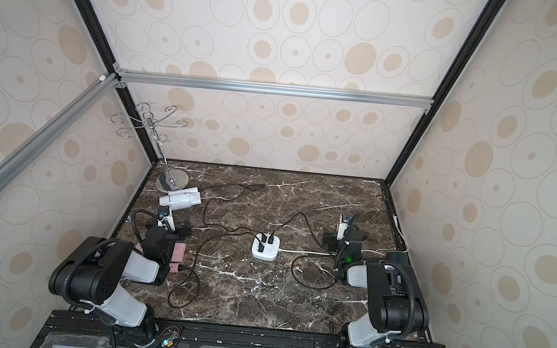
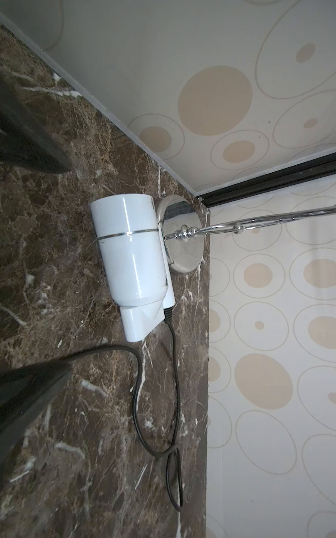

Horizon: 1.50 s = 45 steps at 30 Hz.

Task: Charge the blow dryers
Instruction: Reset both arms

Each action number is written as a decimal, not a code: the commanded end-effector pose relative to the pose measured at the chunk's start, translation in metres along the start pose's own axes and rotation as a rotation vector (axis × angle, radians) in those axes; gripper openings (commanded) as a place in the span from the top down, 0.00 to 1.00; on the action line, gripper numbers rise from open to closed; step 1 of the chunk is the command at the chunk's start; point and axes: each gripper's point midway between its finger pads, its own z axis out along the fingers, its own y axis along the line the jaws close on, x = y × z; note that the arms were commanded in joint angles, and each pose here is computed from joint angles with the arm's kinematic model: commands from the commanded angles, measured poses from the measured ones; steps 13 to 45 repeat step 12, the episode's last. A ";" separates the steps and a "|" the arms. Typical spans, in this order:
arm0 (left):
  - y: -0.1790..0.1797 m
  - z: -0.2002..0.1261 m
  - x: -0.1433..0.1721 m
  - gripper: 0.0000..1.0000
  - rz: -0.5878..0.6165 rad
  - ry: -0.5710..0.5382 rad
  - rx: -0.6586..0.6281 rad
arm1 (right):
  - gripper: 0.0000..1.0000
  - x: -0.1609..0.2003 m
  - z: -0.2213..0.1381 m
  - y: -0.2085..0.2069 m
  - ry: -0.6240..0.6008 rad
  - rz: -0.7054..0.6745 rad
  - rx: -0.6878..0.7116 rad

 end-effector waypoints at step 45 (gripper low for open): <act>0.001 0.002 -0.015 0.00 0.010 -0.050 -0.001 | 0.01 -0.008 0.000 0.000 -0.017 0.002 -0.006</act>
